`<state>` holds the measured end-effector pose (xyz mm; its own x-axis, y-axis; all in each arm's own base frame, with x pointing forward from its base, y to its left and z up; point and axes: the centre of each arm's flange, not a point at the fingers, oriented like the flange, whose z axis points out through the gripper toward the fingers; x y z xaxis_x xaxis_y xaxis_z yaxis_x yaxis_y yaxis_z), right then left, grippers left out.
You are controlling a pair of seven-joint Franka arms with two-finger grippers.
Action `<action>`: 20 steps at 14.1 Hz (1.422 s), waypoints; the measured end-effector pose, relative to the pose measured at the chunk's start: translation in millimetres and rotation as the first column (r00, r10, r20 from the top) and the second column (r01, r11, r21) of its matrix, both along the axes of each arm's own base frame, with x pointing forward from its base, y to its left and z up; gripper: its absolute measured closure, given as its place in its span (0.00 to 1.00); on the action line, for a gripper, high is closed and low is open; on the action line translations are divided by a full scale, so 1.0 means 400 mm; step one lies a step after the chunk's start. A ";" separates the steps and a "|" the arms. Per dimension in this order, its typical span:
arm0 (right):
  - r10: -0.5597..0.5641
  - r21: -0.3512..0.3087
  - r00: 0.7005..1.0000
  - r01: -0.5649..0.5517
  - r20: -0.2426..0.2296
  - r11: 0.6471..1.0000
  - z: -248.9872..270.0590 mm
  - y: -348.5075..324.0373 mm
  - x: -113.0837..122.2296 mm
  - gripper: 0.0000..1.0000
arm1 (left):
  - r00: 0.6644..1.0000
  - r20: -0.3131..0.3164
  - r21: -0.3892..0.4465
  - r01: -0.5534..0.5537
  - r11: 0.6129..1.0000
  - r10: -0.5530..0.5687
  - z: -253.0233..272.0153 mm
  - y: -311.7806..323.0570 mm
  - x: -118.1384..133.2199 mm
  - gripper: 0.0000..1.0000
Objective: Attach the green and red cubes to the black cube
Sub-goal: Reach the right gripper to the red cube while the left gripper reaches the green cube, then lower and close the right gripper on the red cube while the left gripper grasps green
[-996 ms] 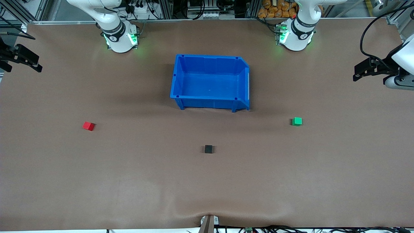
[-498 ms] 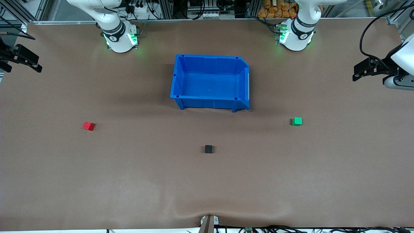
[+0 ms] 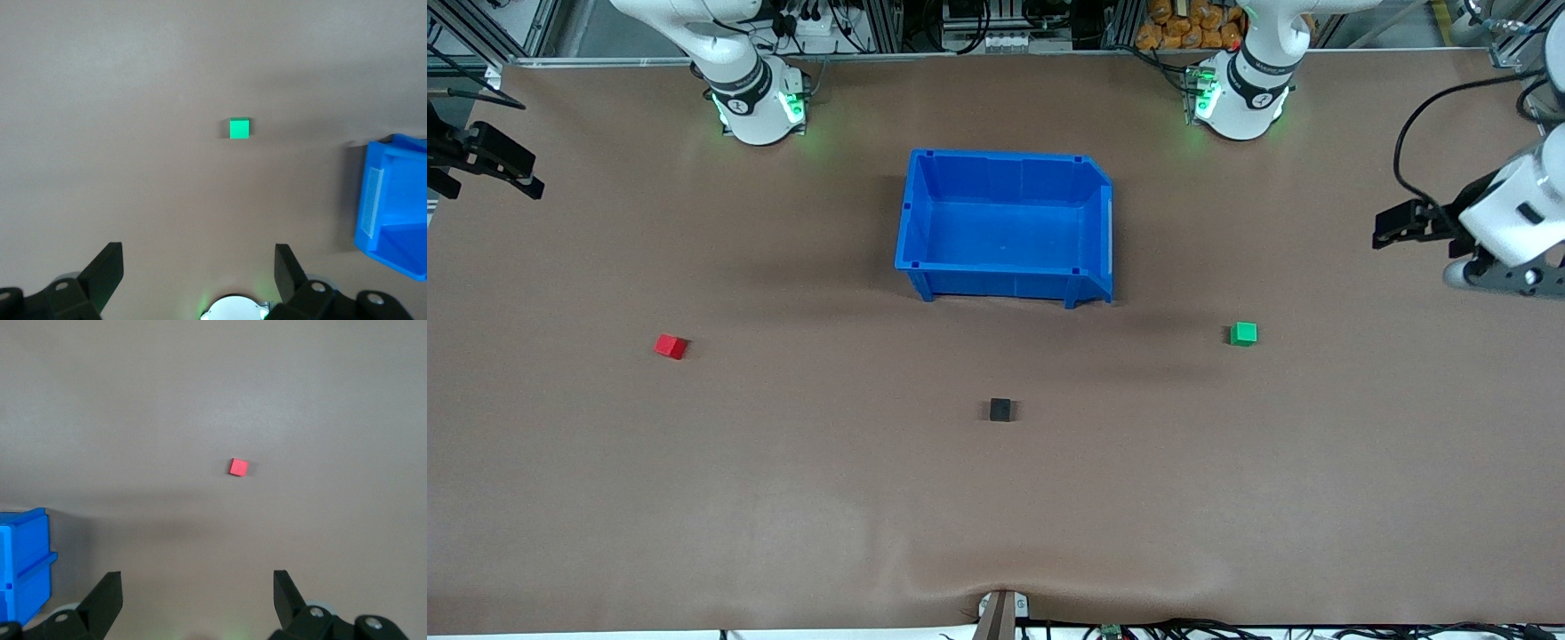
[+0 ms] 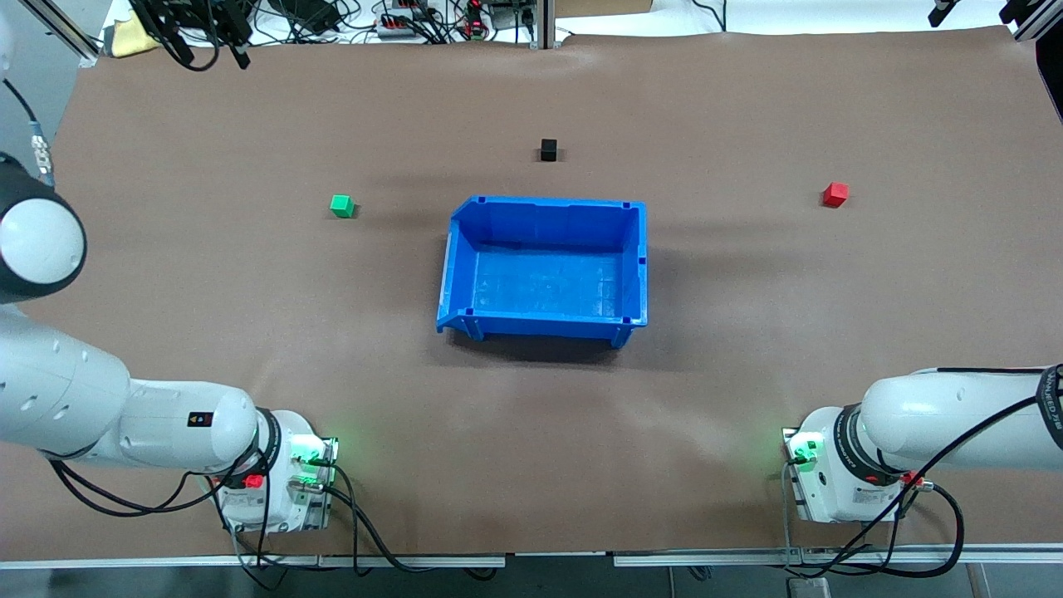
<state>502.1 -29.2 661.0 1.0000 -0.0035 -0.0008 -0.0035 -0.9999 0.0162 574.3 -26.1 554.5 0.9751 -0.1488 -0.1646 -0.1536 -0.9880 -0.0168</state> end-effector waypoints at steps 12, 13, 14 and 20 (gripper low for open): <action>0.048 -0.006 0.998 -0.048 0.027 0.999 0.007 0.057 0.046 0.00 | 0.999 0.028 -0.002 -0.032 0.999 0.032 -0.423 -0.058 0.029 0.00; 0.052 -0.009 0.999 -0.052 0.005 0.999 -0.023 0.062 0.064 0.00 | 0.999 0.038 -0.003 -0.032 0.999 0.032 -0.449 -0.058 0.022 0.00; 0.052 -0.011 0.998 -0.052 -0.025 0.999 -0.064 0.060 0.087 0.00 | 0.998 0.047 -0.005 -0.033 0.999 0.033 -0.476 -0.059 0.014 0.00; 0.014 -0.059 0.983 -0.026 -0.181 0.998 -0.387 -0.013 0.244 0.00 | 0.992 0.109 -0.018 -0.059 0.998 0.060 -0.622 -0.074 -0.049 0.00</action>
